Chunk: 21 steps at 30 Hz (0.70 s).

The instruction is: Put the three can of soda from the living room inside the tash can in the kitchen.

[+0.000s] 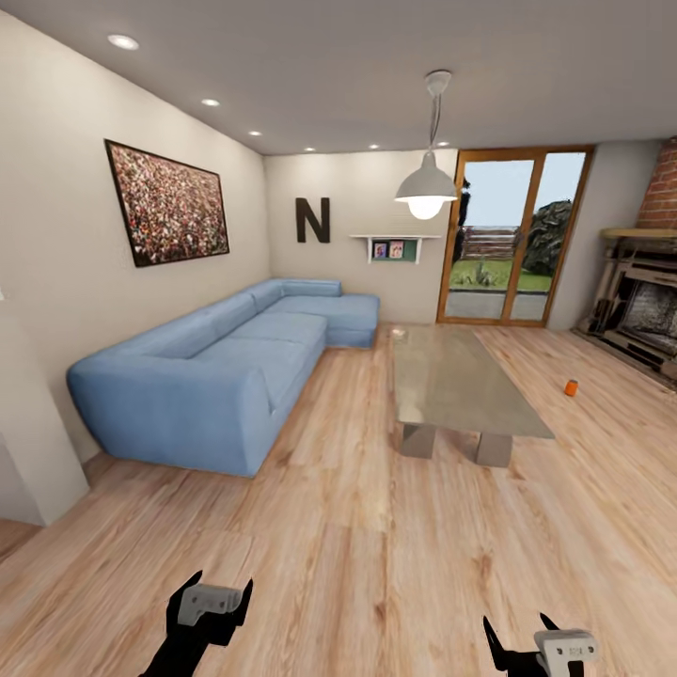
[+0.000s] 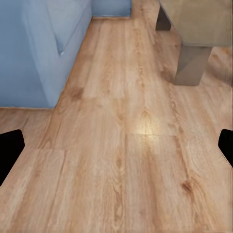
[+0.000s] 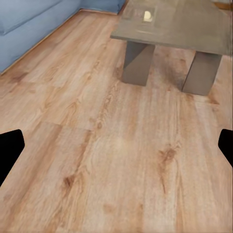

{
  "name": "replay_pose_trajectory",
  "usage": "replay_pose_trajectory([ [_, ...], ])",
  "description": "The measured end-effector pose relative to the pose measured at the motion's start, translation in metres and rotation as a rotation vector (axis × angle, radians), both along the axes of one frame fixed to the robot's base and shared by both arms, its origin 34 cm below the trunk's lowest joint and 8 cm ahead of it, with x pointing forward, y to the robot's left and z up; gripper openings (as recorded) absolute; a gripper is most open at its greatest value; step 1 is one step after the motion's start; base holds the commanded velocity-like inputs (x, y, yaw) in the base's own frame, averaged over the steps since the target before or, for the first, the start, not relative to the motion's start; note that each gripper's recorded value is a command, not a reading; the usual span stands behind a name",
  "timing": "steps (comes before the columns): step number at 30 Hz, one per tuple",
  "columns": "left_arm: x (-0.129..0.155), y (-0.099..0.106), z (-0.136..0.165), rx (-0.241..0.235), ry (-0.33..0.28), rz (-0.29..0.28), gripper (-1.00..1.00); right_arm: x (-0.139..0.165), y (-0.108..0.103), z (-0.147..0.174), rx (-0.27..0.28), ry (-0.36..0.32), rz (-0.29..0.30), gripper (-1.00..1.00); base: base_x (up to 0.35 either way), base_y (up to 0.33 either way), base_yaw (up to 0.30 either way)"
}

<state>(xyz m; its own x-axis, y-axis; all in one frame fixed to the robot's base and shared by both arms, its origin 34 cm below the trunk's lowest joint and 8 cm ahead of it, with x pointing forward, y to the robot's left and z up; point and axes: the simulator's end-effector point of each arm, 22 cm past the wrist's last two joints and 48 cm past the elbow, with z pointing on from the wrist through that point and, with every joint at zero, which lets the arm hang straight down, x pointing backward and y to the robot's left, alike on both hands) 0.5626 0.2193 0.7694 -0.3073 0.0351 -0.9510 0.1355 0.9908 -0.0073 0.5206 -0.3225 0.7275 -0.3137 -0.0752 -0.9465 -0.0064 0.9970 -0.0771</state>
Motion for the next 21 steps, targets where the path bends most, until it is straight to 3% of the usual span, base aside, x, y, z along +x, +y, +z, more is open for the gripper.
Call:
replay_pose_trajectory([
  [13, -0.0002, -0.0002, 0.0012, 0.0, -0.003, -0.002, 1.0, 0.0005, 0.0005, 0.0017, 0.0, -0.005, 0.001, 1.0, 0.137, 0.082, -0.252],
  [21, -0.0029, 0.0, -0.006, 0.0, 0.013, -0.001, 1.0, 0.0007, 0.0009, 0.0026, 0.0, -0.007, 0.002, 1.0, 0.166, 0.173, -0.252],
])
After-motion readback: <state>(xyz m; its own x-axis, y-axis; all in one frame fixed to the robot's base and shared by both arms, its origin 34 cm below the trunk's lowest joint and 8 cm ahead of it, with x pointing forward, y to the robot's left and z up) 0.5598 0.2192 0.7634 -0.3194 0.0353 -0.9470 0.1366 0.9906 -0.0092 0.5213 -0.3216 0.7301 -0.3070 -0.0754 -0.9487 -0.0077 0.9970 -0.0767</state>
